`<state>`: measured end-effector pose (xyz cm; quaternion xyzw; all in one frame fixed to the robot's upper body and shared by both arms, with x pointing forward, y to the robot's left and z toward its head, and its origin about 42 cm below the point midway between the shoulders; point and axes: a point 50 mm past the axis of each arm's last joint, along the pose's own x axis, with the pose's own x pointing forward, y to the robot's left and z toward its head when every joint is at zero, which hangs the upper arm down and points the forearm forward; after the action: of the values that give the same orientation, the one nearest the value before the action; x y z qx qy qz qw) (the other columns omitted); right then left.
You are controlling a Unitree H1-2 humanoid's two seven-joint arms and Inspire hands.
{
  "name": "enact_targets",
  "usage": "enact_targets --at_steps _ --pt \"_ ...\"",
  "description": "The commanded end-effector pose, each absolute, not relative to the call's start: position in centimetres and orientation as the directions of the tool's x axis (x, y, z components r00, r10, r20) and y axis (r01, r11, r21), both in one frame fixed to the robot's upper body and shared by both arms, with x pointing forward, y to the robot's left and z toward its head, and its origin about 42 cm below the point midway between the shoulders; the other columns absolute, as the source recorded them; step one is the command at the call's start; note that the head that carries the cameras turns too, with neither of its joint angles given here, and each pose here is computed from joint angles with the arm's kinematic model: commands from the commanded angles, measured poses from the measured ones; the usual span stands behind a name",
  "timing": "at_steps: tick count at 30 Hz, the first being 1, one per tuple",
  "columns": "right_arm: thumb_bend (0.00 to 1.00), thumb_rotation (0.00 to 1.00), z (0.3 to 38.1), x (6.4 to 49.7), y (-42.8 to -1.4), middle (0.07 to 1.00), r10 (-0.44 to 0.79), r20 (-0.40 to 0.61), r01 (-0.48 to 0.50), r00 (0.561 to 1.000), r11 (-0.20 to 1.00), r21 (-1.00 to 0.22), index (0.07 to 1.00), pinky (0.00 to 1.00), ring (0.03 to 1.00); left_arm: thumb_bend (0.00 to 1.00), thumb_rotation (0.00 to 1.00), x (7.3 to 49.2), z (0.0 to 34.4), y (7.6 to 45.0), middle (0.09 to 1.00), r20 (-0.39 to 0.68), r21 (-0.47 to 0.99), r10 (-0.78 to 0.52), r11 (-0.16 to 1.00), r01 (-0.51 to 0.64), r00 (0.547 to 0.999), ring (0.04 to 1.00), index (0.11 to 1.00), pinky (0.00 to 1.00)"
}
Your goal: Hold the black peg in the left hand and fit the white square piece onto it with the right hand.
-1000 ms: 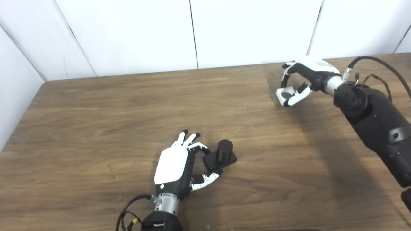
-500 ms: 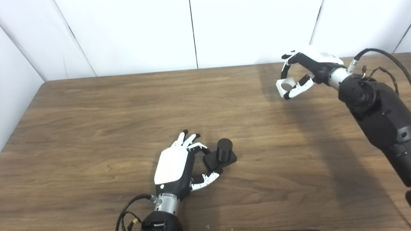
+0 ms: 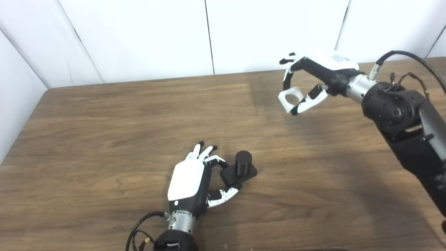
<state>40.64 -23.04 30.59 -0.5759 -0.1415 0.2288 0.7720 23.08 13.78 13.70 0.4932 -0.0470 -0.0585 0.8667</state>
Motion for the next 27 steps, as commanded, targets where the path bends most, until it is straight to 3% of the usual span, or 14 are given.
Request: enact_targets --at_steps 1,16,27 --pt "0.52 0.14 32.8 40.0 -22.5 0.9 0.544 0.007 -0.146 0.839 0.237 -0.961 0.49 0.83 0.965 0.54 0.42 23.1 14.5 13.3 0.911 0.068 0.856 -0.139 0.517 0.014 0.988 1.0 0.588 0.95" --pt "0.53 0.14 33.6 35.1 -19.1 0.906 0.676 -0.018 -0.222 0.736 0.217 -0.95 0.491 0.83 0.984 0.54 0.41 23.2 14.5 13.0 0.911 0.074 0.854 -0.136 0.52 0.007 0.988 1.0 0.583 0.94" --pt "0.52 0.14 33.5 34.2 -18.3 0.909 0.706 -0.005 -0.245 0.708 0.239 -0.94 0.49 0.84 0.988 0.54 0.42 23.3 14.5 12.7 0.913 0.074 0.855 -0.135 0.518 0.006 0.988 1.0 0.586 0.94"
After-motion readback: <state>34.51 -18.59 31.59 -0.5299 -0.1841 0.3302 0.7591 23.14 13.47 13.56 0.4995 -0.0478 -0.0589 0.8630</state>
